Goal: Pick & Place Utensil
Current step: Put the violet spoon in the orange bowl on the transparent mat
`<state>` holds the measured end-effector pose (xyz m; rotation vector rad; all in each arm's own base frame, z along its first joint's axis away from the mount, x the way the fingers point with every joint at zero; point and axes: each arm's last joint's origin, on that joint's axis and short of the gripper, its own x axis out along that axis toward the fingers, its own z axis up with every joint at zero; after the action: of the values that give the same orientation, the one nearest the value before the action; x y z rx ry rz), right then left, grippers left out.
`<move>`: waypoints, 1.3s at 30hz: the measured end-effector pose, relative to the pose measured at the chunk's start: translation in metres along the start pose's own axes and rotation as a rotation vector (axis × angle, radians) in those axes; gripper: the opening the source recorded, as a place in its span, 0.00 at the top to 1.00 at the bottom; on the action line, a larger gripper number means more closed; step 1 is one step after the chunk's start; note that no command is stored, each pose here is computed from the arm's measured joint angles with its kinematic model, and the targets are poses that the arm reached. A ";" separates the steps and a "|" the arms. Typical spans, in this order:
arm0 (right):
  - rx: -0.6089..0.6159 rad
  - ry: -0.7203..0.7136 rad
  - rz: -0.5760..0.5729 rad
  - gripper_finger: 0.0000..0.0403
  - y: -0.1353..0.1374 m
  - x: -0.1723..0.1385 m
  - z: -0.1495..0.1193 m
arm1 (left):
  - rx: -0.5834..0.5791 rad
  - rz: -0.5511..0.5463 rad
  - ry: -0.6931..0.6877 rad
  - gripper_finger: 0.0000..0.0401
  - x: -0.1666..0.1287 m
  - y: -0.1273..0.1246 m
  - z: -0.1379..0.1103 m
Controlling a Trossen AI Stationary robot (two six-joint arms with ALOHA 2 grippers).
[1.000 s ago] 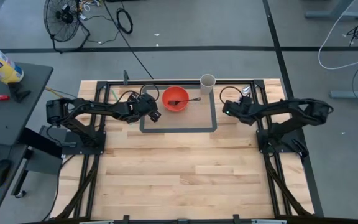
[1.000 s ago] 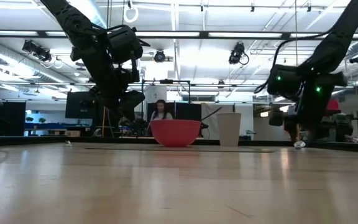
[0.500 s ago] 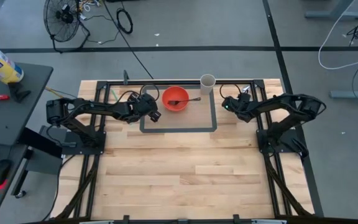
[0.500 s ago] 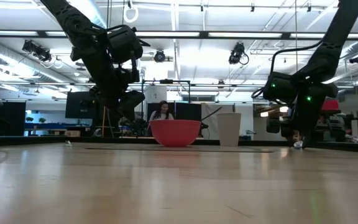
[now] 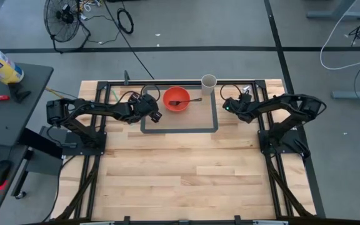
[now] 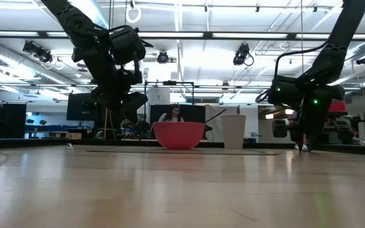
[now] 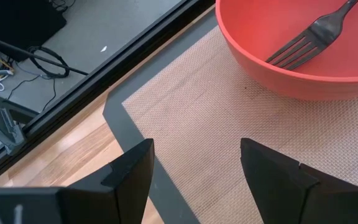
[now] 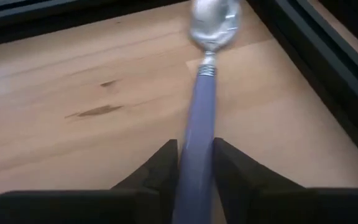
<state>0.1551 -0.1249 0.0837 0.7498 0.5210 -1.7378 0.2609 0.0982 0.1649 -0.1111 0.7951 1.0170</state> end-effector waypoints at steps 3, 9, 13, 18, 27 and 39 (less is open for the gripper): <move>-0.023 0.004 0.004 0.80 0.000 -0.002 -0.003 | -0.001 0.000 0.000 0.39 0.000 0.000 0.000; -0.061 0.026 0.040 0.81 0.001 -0.016 -0.012 | 0.000 0.000 0.000 0.39 0.000 0.000 0.000; -0.096 0.081 0.083 0.77 -0.003 -0.033 -0.018 | 0.000 0.000 0.000 0.39 0.000 0.000 0.000; -0.174 0.195 0.191 0.77 -0.007 -0.057 -0.027 | 0.000 0.001 -0.001 0.39 0.000 0.000 0.000; -0.477 0.422 0.508 0.81 -0.005 -0.104 -0.051 | -0.002 0.007 -0.004 0.39 0.000 0.000 0.000; -0.793 0.436 0.609 0.81 0.008 -0.169 -0.048 | -0.018 0.001 -0.022 0.39 0.000 -0.001 0.002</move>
<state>0.2037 0.0198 0.1712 0.6055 1.0645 -0.6942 0.2625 0.0989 0.1665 -0.1144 0.7662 1.0246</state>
